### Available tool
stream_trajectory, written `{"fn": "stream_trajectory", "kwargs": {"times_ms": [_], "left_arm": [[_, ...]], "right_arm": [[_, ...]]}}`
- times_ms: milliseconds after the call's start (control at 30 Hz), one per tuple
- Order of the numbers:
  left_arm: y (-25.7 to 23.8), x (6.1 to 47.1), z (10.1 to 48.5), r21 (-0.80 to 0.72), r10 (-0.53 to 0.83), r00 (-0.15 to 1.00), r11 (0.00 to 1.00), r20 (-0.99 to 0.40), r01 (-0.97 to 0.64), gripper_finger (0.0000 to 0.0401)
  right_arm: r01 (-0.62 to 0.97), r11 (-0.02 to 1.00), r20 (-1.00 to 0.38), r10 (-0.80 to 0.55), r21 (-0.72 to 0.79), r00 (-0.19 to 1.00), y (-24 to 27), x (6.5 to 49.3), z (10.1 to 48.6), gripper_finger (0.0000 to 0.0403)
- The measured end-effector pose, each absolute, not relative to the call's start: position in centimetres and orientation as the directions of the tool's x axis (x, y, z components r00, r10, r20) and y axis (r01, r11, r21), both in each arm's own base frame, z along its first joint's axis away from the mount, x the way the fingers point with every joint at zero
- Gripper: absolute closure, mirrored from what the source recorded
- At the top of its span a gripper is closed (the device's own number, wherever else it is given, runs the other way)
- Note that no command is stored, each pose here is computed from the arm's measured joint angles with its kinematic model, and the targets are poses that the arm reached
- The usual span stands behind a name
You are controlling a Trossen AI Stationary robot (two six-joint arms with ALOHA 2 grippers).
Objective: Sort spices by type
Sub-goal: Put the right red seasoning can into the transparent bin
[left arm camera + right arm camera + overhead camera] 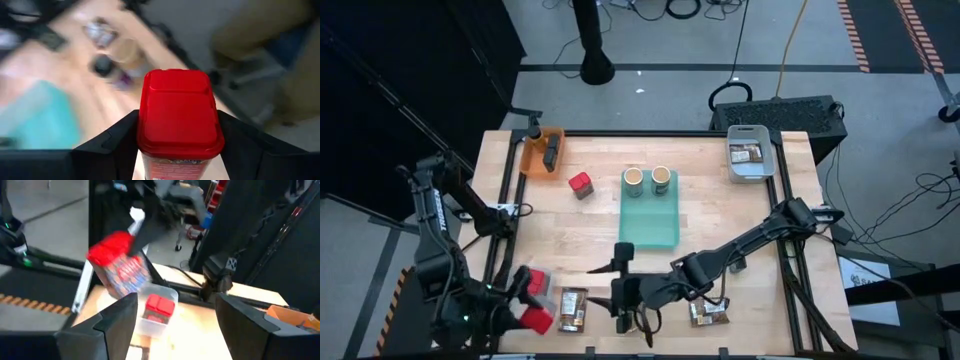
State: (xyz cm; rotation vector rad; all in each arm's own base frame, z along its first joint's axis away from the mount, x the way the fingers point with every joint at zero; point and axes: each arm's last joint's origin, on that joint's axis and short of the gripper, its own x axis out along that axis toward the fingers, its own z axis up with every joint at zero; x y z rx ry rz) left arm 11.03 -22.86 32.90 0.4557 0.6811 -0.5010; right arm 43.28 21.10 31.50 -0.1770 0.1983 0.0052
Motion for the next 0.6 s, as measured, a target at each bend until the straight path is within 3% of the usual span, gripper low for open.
{"fn": "stream_trajectory", "kwargs": {"times_ms": [100, 200, 300, 600], "left_arm": [[-22.3, 11.8, 33.1, 0.330, -0.145, 0.789, 0.852, -0.597, 0.407, 0.0178], [-22.1, 12.3, 33.5, 0.405, -0.064, 0.854, 0.860, -0.517, 0.309, 0.0174], [-22.2, 12.4, 33.9, 0.458, -0.036, 0.889, 0.847, -0.456, 0.269, 0.0173], [-22.7, 13.3, 35.0, 0.442, -0.027, 0.937, 0.877, -0.349, 0.190, 0.0171]], "right_arm": [[0.012, 0.989, -0.168, -0.037, -0.146, 0.985, 22.1, 43.2, 31.2, 0.0152], [0.077, 0.974, -0.177, -0.116, -0.215, 0.977, 23.0, 43.5, 29.6, 0.0152], [0.106, 0.951, -0.170, -0.161, -0.291, 0.972, 23.3, 43.7, 28.7, 0.0152], [0.085, 0.957, -0.137, -0.127, -0.279, 0.982, 22.7, 44.2, 29.2, 0.0152]]}}
